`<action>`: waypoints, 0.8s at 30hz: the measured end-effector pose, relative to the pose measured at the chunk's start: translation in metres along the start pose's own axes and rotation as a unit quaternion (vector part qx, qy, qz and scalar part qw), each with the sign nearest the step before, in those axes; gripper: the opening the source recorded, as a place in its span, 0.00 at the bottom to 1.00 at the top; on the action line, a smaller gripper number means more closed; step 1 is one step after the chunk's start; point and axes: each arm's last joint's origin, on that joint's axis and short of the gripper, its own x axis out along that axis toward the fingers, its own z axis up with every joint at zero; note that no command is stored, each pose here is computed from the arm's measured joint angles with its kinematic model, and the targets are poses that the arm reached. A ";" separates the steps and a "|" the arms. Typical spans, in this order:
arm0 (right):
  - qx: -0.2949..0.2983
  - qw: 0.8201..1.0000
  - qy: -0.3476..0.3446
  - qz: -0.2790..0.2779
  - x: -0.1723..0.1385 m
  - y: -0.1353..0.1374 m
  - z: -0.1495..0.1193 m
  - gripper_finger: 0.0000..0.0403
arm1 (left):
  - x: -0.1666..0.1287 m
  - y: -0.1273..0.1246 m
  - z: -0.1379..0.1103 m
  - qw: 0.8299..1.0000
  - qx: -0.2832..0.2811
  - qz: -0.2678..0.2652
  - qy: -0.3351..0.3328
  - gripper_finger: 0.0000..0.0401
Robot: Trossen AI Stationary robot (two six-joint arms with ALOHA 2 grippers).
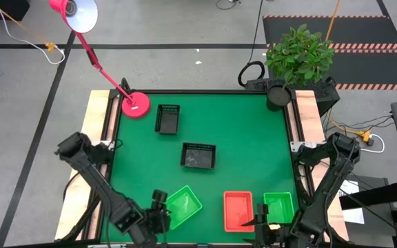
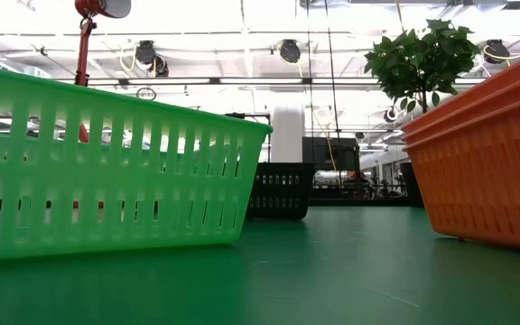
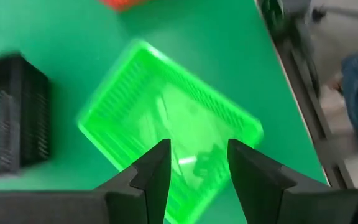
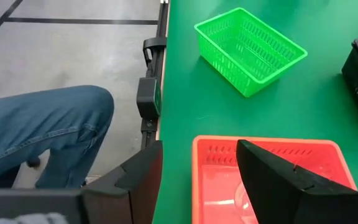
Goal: Stack baskets by color
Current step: Stack the left green bin on top of the right stacked green bins
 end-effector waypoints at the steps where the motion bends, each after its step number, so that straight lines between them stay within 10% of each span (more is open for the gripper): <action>1: 0.000 1.000 0.000 0.000 0.000 0.000 0.000 0.49 | 0.004 -0.002 -0.006 1.000 -0.001 -0.008 0.012 0.40; 16: -0.017 1.000 -0.002 -0.008 0.004 -0.003 0.003 0.49 | 0.051 -0.014 -0.054 0.999 0.048 -0.019 0.001 0.40; 24: 0.024 0.999 -0.041 -0.022 0.011 -0.007 0.015 0.49 | 0.057 -0.011 -0.053 0.997 0.064 -0.047 -0.002 0.18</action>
